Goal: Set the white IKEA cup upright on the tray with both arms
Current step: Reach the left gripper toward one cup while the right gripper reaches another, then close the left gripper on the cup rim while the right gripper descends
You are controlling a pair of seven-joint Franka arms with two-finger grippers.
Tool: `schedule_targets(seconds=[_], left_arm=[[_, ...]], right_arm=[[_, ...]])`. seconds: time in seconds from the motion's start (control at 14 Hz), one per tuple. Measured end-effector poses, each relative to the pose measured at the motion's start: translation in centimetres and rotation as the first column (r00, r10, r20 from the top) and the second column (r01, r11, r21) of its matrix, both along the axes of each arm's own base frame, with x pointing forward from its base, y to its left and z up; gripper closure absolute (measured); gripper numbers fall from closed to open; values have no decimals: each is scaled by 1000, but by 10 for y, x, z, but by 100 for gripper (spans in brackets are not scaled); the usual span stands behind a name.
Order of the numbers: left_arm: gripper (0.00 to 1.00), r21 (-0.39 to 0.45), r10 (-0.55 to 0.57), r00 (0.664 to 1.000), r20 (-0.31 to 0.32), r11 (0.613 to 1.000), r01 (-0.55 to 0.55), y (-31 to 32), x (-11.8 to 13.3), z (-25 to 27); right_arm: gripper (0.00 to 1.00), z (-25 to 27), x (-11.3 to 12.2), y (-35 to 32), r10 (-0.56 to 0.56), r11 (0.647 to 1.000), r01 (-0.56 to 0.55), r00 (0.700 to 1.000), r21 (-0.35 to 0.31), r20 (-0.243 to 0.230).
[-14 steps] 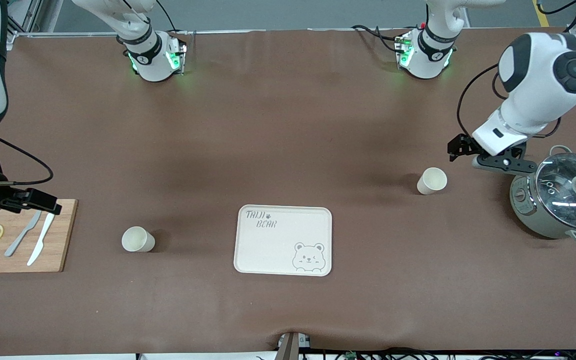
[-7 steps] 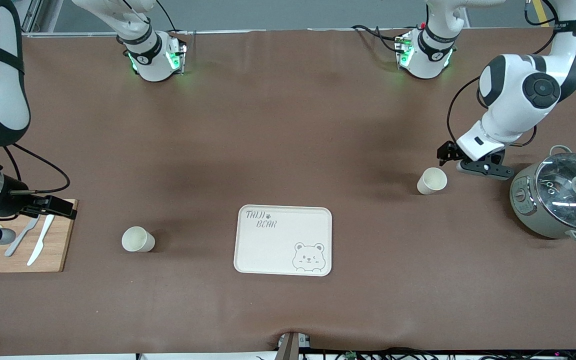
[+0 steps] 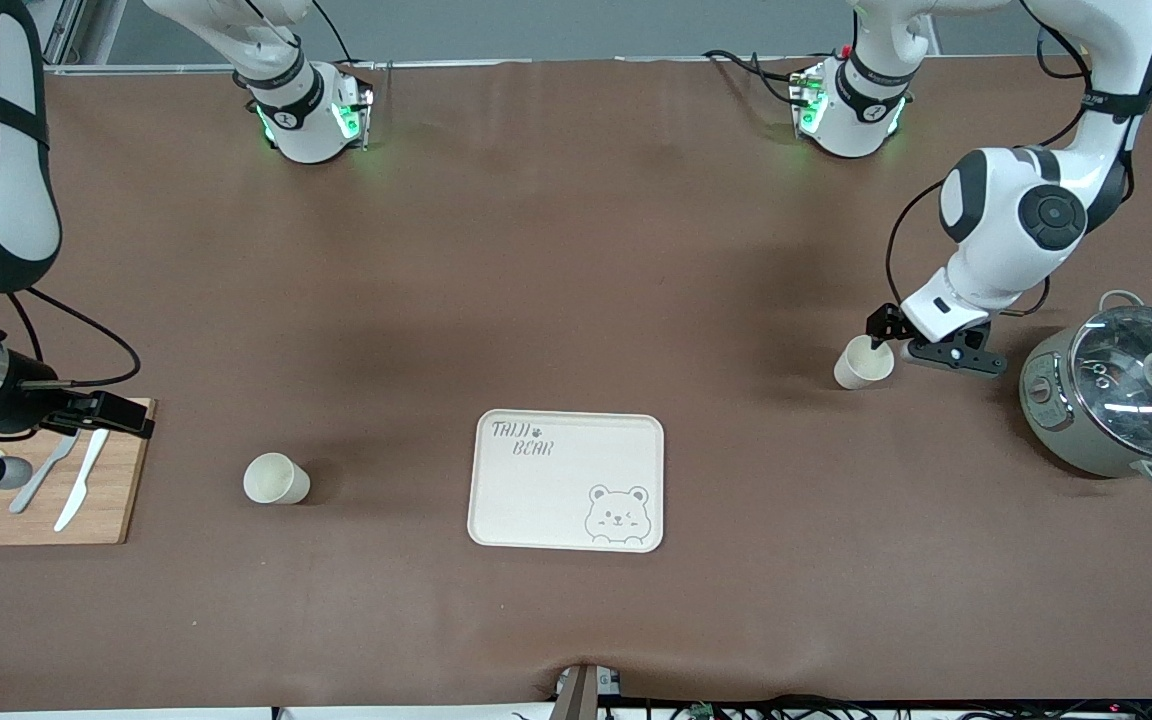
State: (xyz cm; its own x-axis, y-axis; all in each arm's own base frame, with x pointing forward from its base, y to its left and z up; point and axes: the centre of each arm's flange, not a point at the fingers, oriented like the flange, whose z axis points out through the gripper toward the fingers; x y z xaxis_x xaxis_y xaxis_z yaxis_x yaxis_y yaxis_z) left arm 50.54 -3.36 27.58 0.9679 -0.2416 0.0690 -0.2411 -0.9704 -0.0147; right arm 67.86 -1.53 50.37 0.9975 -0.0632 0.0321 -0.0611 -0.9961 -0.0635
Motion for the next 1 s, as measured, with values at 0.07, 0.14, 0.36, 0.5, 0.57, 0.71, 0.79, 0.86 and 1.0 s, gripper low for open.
schedule_targets(seconds=[0.07, 0.14, 0.36, 0.5, 0.57, 0.71, 0.79, 0.86, 1.0], left_arm=[[0, 0, -5, 1000, 5, 1000, 5, 0, 1, -6], [0, 0, -11, 1000, 7, 1000, 11, 1, 2, -12], [0, 0, -18, 1000, 8, 1000, 18, 5, 3, -28], [0, 1, -24, 1000, 6, 1000, 24, 9, 3, -36], [0, 1, -24, 1000, 8, 1000, 24, 10, 3, -39], [0, 1, -25, 1000, 16, 1000, 25, 11, 4, -44], [0, 0, -25, 1000, 16, 1000, 25, 11, 4, -47], [0, 0, -25, 1000, 16, 1000, 25, 11, 4, -49], [0, 0, -25, 1000, 17, 1000, 25, 11, 4, -50]], right_arm=[[0, 0, 0, 1, 1, 1000, -1, 1000, 0, 4], [0, -1, 1, 2, 3, 1000, -3, 1000, 1, 11], [0, -12, 3, 6, 6, 1000, -6, 1000, 1, 29], [0, -25, 3, 7, 6, 1000, -6, 1000, 1, 25], [0, -29, 2, 7, 7, 1000, -7, 1000, 1, 21], [0, -37, 2, 9, 9, 1000, -9, 1000, -1, 25], [0, -40, 2, 10, 10, 1000, -10, 1000, -1, 27], [0, -44, 2, 11, 11, 1000, -11, 1000, -2, 29], [0, -53, 4, 11, 10, 1000, -10, 999, -2, 36]])
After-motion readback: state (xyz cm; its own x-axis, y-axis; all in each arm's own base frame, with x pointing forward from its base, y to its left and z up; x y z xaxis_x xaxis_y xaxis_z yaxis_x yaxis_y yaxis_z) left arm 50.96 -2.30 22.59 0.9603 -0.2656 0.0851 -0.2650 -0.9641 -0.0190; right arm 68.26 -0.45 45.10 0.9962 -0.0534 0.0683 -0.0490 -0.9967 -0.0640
